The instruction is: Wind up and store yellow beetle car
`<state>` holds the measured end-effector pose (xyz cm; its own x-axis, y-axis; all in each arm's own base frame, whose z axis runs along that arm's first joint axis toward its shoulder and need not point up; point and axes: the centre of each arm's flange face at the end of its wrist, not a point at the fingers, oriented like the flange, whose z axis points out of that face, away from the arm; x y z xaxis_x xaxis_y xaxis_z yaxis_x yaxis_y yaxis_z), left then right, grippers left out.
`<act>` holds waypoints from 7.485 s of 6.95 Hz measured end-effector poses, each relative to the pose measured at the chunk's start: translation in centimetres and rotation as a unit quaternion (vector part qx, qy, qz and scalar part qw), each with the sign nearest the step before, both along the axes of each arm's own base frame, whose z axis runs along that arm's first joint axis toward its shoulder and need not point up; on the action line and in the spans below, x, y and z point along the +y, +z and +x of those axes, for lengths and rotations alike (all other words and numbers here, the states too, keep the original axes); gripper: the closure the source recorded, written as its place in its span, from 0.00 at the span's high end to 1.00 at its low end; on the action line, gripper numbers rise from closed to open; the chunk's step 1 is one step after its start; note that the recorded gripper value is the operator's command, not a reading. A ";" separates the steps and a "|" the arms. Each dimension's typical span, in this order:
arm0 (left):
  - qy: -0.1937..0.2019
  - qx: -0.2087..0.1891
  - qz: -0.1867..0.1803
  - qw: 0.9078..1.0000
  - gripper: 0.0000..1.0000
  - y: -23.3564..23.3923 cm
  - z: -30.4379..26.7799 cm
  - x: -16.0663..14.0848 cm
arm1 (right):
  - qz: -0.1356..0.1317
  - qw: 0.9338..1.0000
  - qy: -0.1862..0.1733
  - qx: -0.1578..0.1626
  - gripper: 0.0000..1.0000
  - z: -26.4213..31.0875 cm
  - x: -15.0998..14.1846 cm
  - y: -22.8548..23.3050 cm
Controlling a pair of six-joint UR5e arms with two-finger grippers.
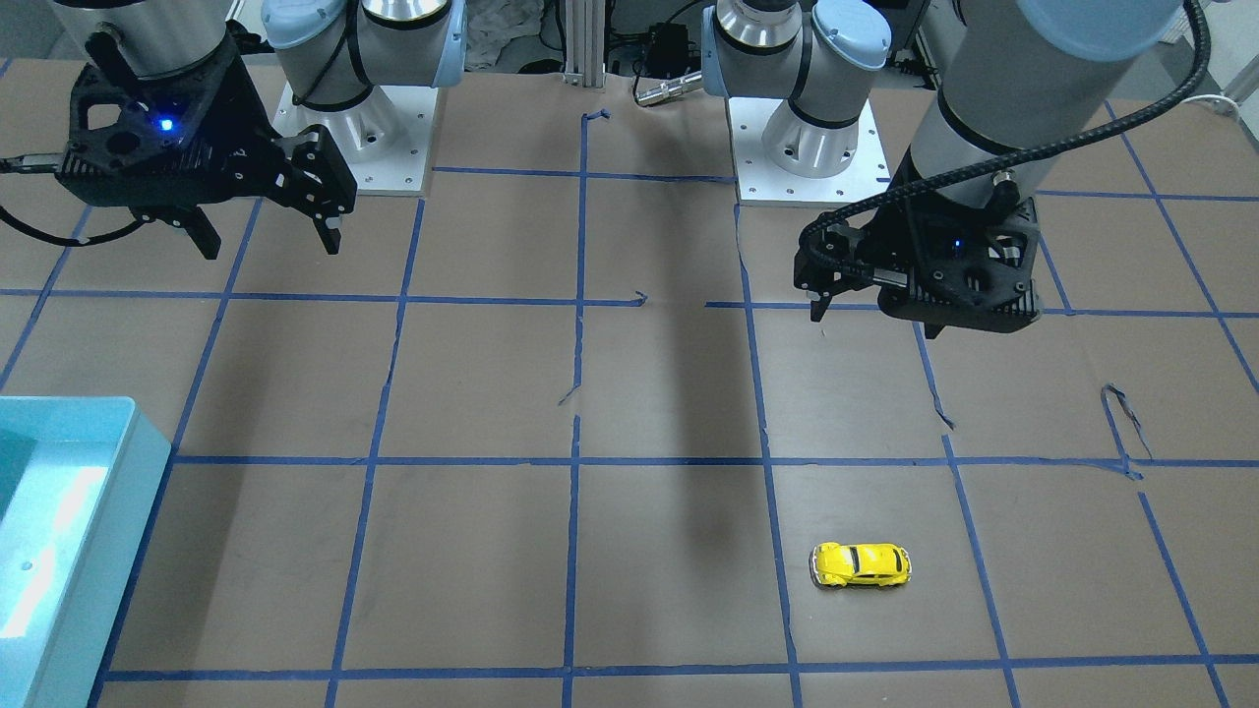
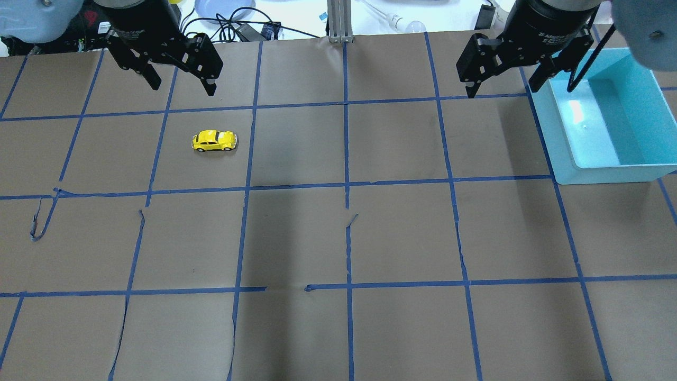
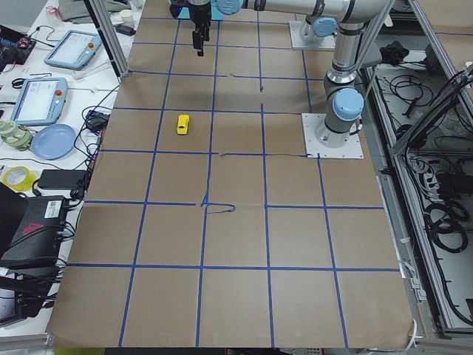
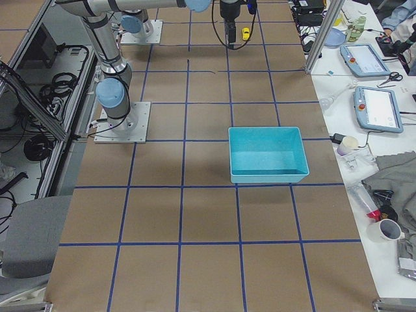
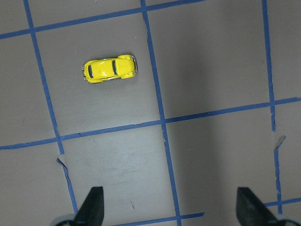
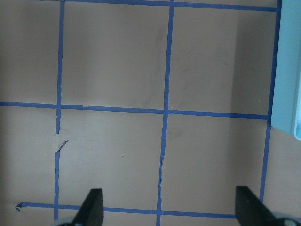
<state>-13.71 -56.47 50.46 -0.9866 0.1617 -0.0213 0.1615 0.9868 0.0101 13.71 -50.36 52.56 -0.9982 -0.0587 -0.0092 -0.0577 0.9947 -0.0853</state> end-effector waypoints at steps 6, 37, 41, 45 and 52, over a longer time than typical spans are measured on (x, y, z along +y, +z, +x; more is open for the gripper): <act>0.003 -0.002 -0.004 1.000 1.00 -1.2 0.2 -0.3 | -0.010 0.999 -0.046 -0.005 1.00 0.0 -0.2 0.2; 0.672 0.060 -0.049 0.737 1.00 -28.7 10.0 -9.5 | -0.008 0.999 -0.042 -0.010 1.00 0.2 0.1 0.1; 0.696 0.049 -0.034 0.715 0.99 -31.2 10.1 -9.7 | -0.008 0.999 -0.042 -0.009 1.00 0.2 0.1 0.1; 0.706 0.049 -0.026 0.706 0.00 -32.3 10.0 -10.1 | -0.008 0.999 -0.041 -0.007 1.00 0.2 0.1 0.0; 0.767 0.124 0.038 0.628 0.00 -30.2 1.7 -10.3 | -0.008 0.999 -0.040 -0.005 1.00 0.1 0.1 0.0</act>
<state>-12.01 -66.80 20.30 0.0465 -0.9923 0.1145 -0.9735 -0.0193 0.2280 13.82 -50.25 52.61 -0.9996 0.0213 -0.0187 0.0231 0.9946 -0.1011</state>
